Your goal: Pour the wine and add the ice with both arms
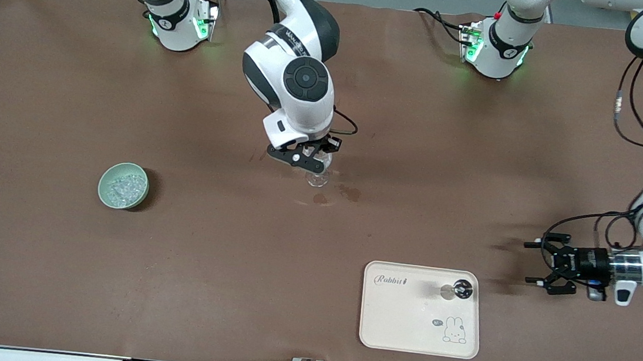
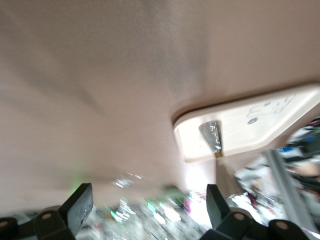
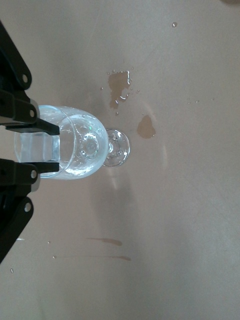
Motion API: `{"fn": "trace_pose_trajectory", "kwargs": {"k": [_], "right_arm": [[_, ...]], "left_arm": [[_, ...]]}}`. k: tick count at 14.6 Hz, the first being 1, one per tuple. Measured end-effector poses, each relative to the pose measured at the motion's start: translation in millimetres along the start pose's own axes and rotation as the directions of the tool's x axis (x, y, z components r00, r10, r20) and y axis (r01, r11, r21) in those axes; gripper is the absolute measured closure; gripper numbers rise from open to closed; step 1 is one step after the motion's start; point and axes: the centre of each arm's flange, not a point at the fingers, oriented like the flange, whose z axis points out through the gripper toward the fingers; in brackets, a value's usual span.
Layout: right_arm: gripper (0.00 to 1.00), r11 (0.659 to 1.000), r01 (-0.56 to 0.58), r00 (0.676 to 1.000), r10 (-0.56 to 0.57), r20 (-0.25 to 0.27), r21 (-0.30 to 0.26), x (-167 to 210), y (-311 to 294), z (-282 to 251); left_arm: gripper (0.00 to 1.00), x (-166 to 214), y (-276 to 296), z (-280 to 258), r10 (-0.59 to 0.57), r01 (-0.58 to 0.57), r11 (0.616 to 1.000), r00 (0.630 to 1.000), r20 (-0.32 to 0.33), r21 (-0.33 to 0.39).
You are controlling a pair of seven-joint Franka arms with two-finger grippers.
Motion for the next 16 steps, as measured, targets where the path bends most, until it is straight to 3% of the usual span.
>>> {"fn": "trace_pose_trajectory", "kwargs": {"k": [1, 3, 5, 8, 11, 12, 14, 16], "right_arm": [[0.74, 1.0, 0.0, 1.0, 0.0, 0.0, 0.0, 0.0, 0.0, -0.1], [0.73, 1.0, 0.0, 1.0, 0.0, 0.0, 0.001, 0.1, -0.1, -0.3], [0.55, 1.0, -0.001, 1.0, 0.001, 0.0, 0.001, 0.2, -0.2, -0.4], [0.25, 1.0, -0.001, 1.0, 0.001, -0.001, 0.002, 0.3, -0.3, -0.8], [0.19, 1.0, -0.002, 1.0, 0.002, 0.002, -0.004, 0.6, 0.5, -1.7], [0.19, 1.0, -0.004, 1.0, 0.004, 0.003, -0.008, 1.5, 1.4, -2.8], [0.05, 1.0, -0.009, 1.0, 0.009, -0.003, -0.002, 5.1, 2.8, -11.9], [0.0, 1.0, -0.018, 0.999, 0.018, -0.04, 0.017, 11.3, 10.5, -42.7]], "left_arm": [[0.0, -28.3, 11.7, -10.4, 0.068, -0.063, 0.996, 0.996, -0.066, 0.063], [0.0, -92.5, 35.7, -27.1, 0.225, -0.182, 0.961, 0.953, -0.205, 0.208], [0.0, -160.3, 50.4, -41.3, 0.368, -0.249, 0.897, 0.879, -0.303, 0.366], [0.0, -256.8, 57.3, -71.5, 0.556, -0.314, 0.782, 0.741, -0.376, 0.538], [0.0, -336.5, 55.8, -100.8, 0.741, -0.416, 0.633, 0.569, -0.356, 0.654], [0.0, -357.8, 54.7, -105.7, 0.796, -0.451, 0.57, 0.511, -0.325, 0.687], [0.0, -397.1, 51.9, -109.5, 0.887, -0.504, 0.428, 0.392, -0.243, 0.75], [0.0, -425.9, 47.5, -106.7, 0.935, -0.502, 0.314, 0.31, -0.172, 0.806]]}}
